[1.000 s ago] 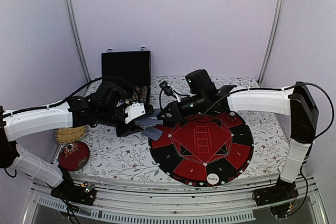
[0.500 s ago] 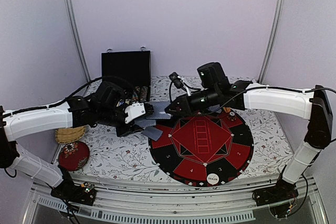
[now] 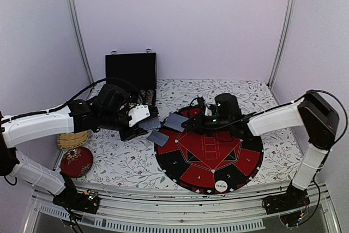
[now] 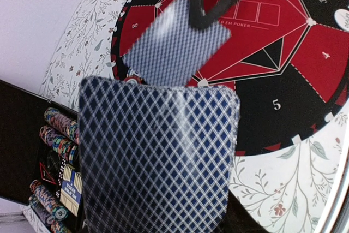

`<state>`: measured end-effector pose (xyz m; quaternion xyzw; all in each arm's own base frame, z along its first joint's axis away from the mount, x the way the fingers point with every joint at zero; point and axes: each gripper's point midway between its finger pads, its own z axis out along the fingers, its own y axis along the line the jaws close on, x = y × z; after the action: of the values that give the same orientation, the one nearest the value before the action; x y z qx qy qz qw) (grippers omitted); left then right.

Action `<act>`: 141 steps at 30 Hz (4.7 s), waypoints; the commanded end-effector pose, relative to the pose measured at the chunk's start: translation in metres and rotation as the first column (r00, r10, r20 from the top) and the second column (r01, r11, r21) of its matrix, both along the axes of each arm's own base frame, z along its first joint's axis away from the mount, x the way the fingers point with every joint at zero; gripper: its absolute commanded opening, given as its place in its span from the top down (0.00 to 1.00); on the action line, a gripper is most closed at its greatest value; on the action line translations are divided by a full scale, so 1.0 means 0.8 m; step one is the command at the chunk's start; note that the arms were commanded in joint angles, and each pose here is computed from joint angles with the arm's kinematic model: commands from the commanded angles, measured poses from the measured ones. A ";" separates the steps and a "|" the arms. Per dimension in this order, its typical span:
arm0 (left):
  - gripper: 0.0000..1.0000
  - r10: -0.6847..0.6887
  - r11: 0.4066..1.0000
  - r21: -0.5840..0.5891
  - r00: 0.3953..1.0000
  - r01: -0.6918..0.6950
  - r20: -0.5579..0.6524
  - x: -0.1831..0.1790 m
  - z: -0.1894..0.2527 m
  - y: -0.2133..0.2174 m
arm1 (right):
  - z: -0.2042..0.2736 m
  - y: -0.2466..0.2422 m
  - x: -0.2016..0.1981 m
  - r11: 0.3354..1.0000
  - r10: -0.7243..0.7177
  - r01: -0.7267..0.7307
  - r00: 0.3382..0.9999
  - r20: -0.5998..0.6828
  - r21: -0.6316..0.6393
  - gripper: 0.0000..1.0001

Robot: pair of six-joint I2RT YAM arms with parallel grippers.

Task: Distribute texas hold em gaming equipment
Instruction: Distribute the poker card in the small blind area, then pick up the poker card from the face-down deck piles.

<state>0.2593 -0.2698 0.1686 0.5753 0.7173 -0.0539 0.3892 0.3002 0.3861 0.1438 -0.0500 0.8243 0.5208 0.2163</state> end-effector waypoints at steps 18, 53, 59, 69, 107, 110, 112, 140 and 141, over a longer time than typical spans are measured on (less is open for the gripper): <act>0.52 0.002 0.998 -0.062 0.998 0.002 0.055 0.002 0.035 -0.004 | -0.124 0.143 0.007 0.991 0.015 0.038 0.919 -0.393 0.126 0.98; 0.51 -0.011 0.998 -0.057 0.999 0.014 0.050 -0.001 0.031 -0.004 | -0.046 0.096 -0.028 0.993 -0.016 0.048 0.958 -0.287 0.107 0.00; 0.51 -0.020 0.998 -0.062 0.998 0.023 0.051 -0.003 0.033 -0.005 | 0.018 0.024 0.000 0.973 -0.146 0.171 0.975 0.166 -0.152 0.01; 0.52 -0.062 0.994 -0.082 0.997 0.066 0.045 -0.012 0.037 -0.010 | 0.202 -0.039 -0.022 0.984 0.059 0.106 0.579 0.813 -0.147 0.01; 0.53 -0.114 0.988 -0.096 0.993 0.117 0.032 -0.024 0.034 -0.019 | 0.090 0.110 -0.029 0.912 0.411 -0.328 0.751 0.517 -0.248 0.41; 0.53 -0.111 0.989 -0.094 0.993 0.114 0.034 -0.023 0.034 -0.019 | 0.096 0.102 -0.030 0.914 0.404 -0.311 0.750 0.523 -0.261 0.46; 0.53 -0.112 0.989 -0.094 0.993 0.114 0.033 -0.023 0.033 -0.019 | 0.102 0.099 -0.031 0.915 0.403 -0.306 0.746 0.530 -0.264 0.49; 0.53 -0.096 0.992 -0.081 0.995 0.099 0.038 -0.020 0.031 -0.016 | 0.171 0.028 -0.056 0.918 0.364 -0.196 0.759 0.540 -0.343 0.98; 0.53 -0.095 0.992 -0.081 0.995 0.098 0.038 -0.020 0.031 -0.016 | 0.180 0.015 -0.056 0.920 0.346 -0.163 0.765 0.543 -0.356 0.98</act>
<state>0.2449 -0.2787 0.1874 0.5917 0.6886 -0.0910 0.4092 0.2548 0.4308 0.2715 -0.3795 0.7398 0.4228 0.3605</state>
